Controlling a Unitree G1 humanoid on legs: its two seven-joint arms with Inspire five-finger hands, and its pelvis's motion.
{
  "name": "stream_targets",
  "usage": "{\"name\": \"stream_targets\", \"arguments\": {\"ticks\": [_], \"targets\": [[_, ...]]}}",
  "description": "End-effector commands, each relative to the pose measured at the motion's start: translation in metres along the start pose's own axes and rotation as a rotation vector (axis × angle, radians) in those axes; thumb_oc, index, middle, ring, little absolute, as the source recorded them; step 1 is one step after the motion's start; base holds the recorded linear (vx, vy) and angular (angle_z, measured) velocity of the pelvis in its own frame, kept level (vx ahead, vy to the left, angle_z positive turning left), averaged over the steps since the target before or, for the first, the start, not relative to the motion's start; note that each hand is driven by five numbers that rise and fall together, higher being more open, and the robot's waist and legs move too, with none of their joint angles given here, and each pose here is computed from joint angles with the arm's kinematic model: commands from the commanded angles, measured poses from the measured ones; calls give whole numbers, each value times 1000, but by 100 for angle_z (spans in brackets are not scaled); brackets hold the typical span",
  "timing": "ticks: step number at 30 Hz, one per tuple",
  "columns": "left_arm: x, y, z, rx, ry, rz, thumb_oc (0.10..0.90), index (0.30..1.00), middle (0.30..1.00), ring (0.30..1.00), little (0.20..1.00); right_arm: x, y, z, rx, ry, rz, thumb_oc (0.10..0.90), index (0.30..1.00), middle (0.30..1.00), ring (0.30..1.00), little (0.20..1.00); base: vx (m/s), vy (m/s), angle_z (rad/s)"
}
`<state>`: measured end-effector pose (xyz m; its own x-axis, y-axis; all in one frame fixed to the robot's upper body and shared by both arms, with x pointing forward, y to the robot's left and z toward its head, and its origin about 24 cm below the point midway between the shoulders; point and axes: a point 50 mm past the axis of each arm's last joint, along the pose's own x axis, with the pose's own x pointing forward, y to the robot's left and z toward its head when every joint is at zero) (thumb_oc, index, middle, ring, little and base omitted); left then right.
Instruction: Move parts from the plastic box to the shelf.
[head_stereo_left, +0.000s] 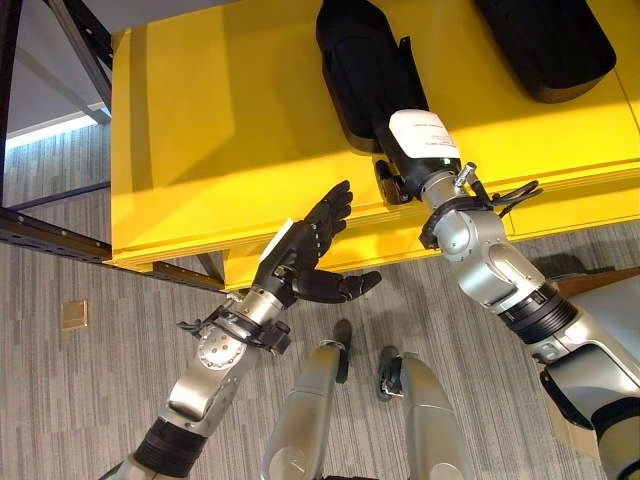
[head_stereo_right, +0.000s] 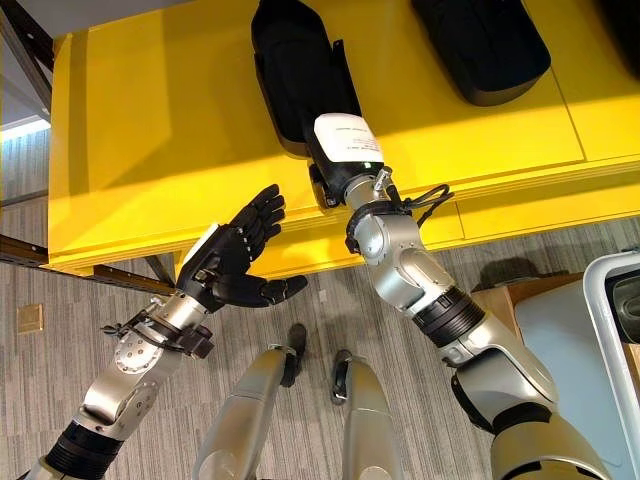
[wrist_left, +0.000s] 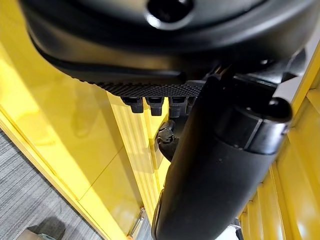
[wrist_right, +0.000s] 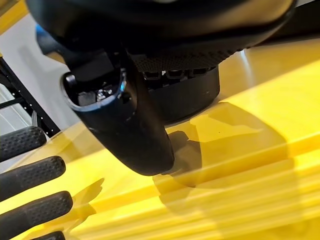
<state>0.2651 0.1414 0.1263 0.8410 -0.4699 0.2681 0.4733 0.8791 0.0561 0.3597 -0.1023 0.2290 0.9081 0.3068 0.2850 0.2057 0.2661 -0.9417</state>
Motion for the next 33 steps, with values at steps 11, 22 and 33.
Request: {"name": "stream_targets", "arguments": {"ticks": [11,22,33], "targets": [[1,-10,40,16,-244,-14,900,1000,1000,1000,1000,-5,-52,52,-87,-281,-364,900,1000,1000,1000,1000,0,0,0],[3,-10,39,11,-251,36,900,1000,1000,1000,1000,-25,-87,57,135,-383,-708,900,1000,1000,1000,1000,9,21,-2],[5,-10,36,-6,-258,47,900,1000,1000,1000,1000,-37,-73,70,412,-479,-702,900,1000,1000,1000,1000,-3,7,0]]}}
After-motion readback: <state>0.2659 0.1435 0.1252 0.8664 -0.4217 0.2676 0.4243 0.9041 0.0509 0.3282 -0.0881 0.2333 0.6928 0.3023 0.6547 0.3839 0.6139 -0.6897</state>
